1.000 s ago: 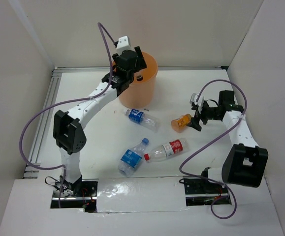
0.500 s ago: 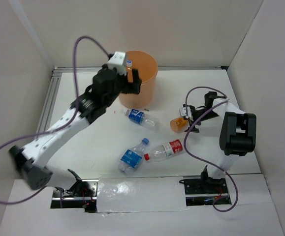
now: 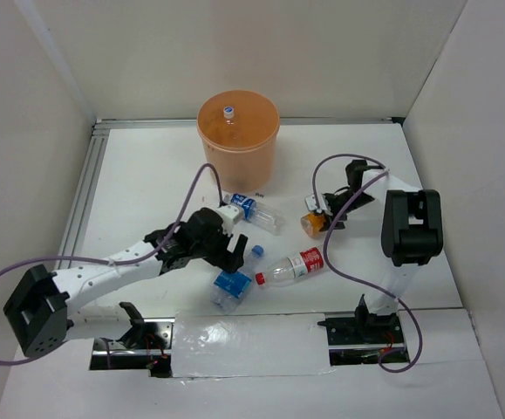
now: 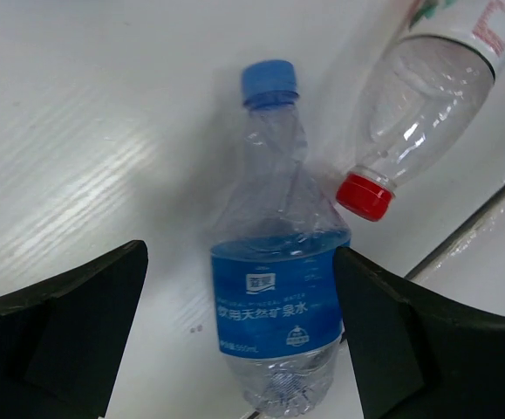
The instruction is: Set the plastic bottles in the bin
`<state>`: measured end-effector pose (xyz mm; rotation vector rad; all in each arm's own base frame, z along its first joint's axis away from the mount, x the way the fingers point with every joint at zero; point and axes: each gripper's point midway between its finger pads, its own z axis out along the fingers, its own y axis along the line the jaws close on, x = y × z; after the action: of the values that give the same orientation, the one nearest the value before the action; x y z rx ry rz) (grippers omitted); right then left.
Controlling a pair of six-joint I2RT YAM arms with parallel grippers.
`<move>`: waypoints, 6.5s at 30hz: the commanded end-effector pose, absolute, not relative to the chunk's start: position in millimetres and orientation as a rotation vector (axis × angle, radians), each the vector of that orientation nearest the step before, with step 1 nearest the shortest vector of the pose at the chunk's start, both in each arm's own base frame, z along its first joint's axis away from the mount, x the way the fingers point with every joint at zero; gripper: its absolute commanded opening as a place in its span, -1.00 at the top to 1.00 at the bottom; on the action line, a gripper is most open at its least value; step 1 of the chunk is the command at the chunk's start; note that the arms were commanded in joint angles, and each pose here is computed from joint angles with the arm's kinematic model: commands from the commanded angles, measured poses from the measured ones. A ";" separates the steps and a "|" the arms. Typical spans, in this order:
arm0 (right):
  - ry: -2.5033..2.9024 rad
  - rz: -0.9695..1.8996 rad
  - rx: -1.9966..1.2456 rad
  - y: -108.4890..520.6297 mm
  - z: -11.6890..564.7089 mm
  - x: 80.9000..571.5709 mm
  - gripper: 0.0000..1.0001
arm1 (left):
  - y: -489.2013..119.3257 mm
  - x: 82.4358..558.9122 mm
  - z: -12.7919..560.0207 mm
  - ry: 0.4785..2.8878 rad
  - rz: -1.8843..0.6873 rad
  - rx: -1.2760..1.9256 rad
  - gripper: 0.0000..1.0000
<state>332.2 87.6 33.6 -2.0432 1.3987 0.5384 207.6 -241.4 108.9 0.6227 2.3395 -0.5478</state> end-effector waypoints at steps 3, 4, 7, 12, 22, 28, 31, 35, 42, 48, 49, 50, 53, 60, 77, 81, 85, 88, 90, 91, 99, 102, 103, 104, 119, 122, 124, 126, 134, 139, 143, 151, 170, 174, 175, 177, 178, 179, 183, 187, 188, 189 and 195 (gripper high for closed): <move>1.254 0.471 -1.962 104.7 115.1 339.7 0.37 | -281.6 199.4 114.2 2.280 -0.663 0.713 -1.00; 1.259 0.434 -1.892 105.7 145.2 353.9 0.40 | -281.9 194.9 106.1 2.299 -0.656 0.732 -1.00; 1.229 0.372 -1.615 122.0 249.1 393.0 0.40 | -285.2 192.8 98.3 2.307 -0.655 0.748 -1.00; 1.029 0.371 -1.340 169.5 397.1 429.7 0.37 | -282.9 186.3 72.9 2.370 -0.622 0.779 -1.00; 1.009 0.554 -1.248 301.5 426.2 502.1 -0.04 | -270.9 186.7 41.6 2.438 -0.529 0.707 -1.00; 1.103 0.636 -1.198 314.1 401.1 520.4 -0.91 | -269.0 188.7 38.7 2.443 -0.491 0.678 -0.84; 1.114 0.627 -1.190 307.7 412.5 507.0 -1.00 | -268.5 187.9 41.8 2.443 -0.498 0.666 -0.32; 1.152 0.606 -1.115 270.6 441.2 492.2 -1.00 | -276.7 193.9 84.6 2.347 -0.572 0.635 0.19; 1.391 0.573 -1.077 162.3 396.4 453.2 -0.33 | -301.6 232.0 236.7 1.997 -0.690 0.590 0.71; 1.506 0.477 -1.429 103.9 263.0 361.6 0.49 | -305.8 300.3 340.8 1.710 -0.636 0.405 0.74; 1.490 0.499 -1.566 102.3 231.1 325.2 -0.53 | -295.9 319.2 349.2 1.683 -0.604 0.343 0.74; 1.492 0.511 -1.611 101.2 217.8 309.7 -0.85 | -297.6 334.2 357.5 1.658 -0.600 0.314 0.74; 1.399 0.543 -1.778 107.7 185.2 259.9 -1.00 | -285.6 374.7 402.0 1.541 -0.622 0.157 0.74; 1.328 0.636 -1.898 132.8 159.5 214.4 -1.00 | -268.0 457.4 451.4 1.414 -0.633 -0.034 0.71; 1.423 0.632 -1.929 175.7 113.7 203.4 -1.00 | -234.3 540.3 382.7 1.581 -0.497 -0.123 -0.99; 1.467 0.594 -1.969 183.3 88.2 201.6 -1.00 | -242.5 506.1 426.0 1.525 -0.493 -0.039 -0.99; 1.525 0.501 -2.030 177.2 56.6 208.1 -1.00 | -264.9 435.4 436.5 1.527 -0.472 0.158 -0.99; 1.553 0.479 -2.069 172.3 37.5 207.9 -0.96 | -277.2 378.8 385.8 1.624 -0.509 0.314 -0.99; 1.574 0.458 -2.093 166.7 28.0 207.5 -0.79 | -279.4 352.0 343.9 1.710 -0.536 0.400 -0.99; 1.580 0.454 -2.109 163.0 23.2 204.2 -0.66 | -273.4 339.3 292.4 1.817 -0.523 0.435 -0.99; 1.592 0.518 -1.839 160.1 105.8 239.0 0.46 | -238.4 263.3 222.0 1.753 -0.543 0.670 -0.89; 1.559 0.480 -1.672 157.9 161.2 274.1 0.46 | -232.1 258.7 214.5 1.712 -0.493 0.750 -0.89; 1.524 0.446 -1.590 158.5 199.0 293.3 0.46 | -229.7 259.4 218.2 1.677 -0.457 0.791 -0.89; 1.524 0.429 -1.527 151.1 216.1 307.6 0.46 | -227.5 258.5 215.5 1.667 -0.437 0.815 -0.89; 0.913 0.643 -1.299 285.2 431.5 423.1 0.22 | -253.2 262.2 189.6 1.807 -0.658 0.593 -0.90; 0.947 0.688 -1.289 305.9 424.7 456.2 -0.04 | -250.3 257.8 184.3 1.838 -0.677 0.529 -0.90; 0.992 0.720 -1.286 315.4 412.2 470.6 -0.60 | -244.5 257.7 185.4 1.842 -0.666 0.489 -0.90; 1.071 0.753 -1.249 315.2 398.9 488.5 -0.98 | -240.2 252.3 184.2 1.867 -0.660 0.466 -0.92; 1.243 0.639 -1.085 230.6 430.3 452.5 -0.98 | -210.4 249.0 192.9 1.865 -0.597 0.309 -0.94; 1.568 0.689 -1.034 171.0 340.0 387.5 -0.70 | -187.4 253.0 176.0 1.924 -0.545 0.096 -1.00; 1.786 0.693 -1.052 169.9 232.6 333.7 0.22 | -167.3 265.8 172.4 1.938 -0.541 -0.190 -1.00; 1.941 0.719 -1.146 219.3 120.3 312.9 -1.00 | -160.5 274.6 163.9 1.991 -0.549 -0.264 -1.00; 1.980 0.471 -1.172 258.4 65.5 391.7 -1.00 | -140.3 254.0 157.4 1.955 -0.571 -0.333 -1.00; 1.891 0.417 -1.252 256.9 67.7 395.7 -1.00 | -142.4 254.7 157.0 1.958 -0.574 -0.319 -1.00; 1.866 0.428 -1.272 257.9 71.8 392.1 -1.00 | -142.4 254.7 157.0 1.958 -0.574 -0.319 -1.00; 1.800 0.455 -1.332 261.3 77.8 383.7 -1.00 | -144.9 255.4 156.3 1.961 -0.582 -0.313 -1.00; 1.785 0.486 -1.368 262.3 76.0 375.0 -1.00 | -145.2 256.4 158.2 1.953 -0.582 -0.305 -1.00; 1.756 0.553 -1.404 267.2 77.8 363.2 -1.00 | -145.4 256.7 155.7 1.961 -0.577 -0.304 -1.00; 1.659 0.645 -1.543 272.3 80.8 321.9 -1.00 | -150.0 264.9 160.8 1.910 -0.560 -0.207 -1.00; 1.597 0.663 -1.618 271.5 82.9 305.3 -1.00 | -170.0 277.4 155.8 1.881 -0.501 0.102 -1.00; 1.597 0.663 -1.619 271.5 82.9 305.3 -1.00 | -173.2 285.9 149.5 1.896 -0.428 0.214 -1.00; 1.583 0.682 -1.628 275.5 83.7 301.2 -1.00 | -176.2 290.9 148.3 1.896 -0.399 0.269 -1.00; 1.525 0.717 -1.676 287.4 95.7 303.8 -1.00 | -185.2 322.6 139.3 1.851 -0.199 0.596 -1.00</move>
<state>306.4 272.3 72.9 -1.6179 1.6406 0.6755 291.0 -172.2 96.4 0.4127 2.0581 -0.2739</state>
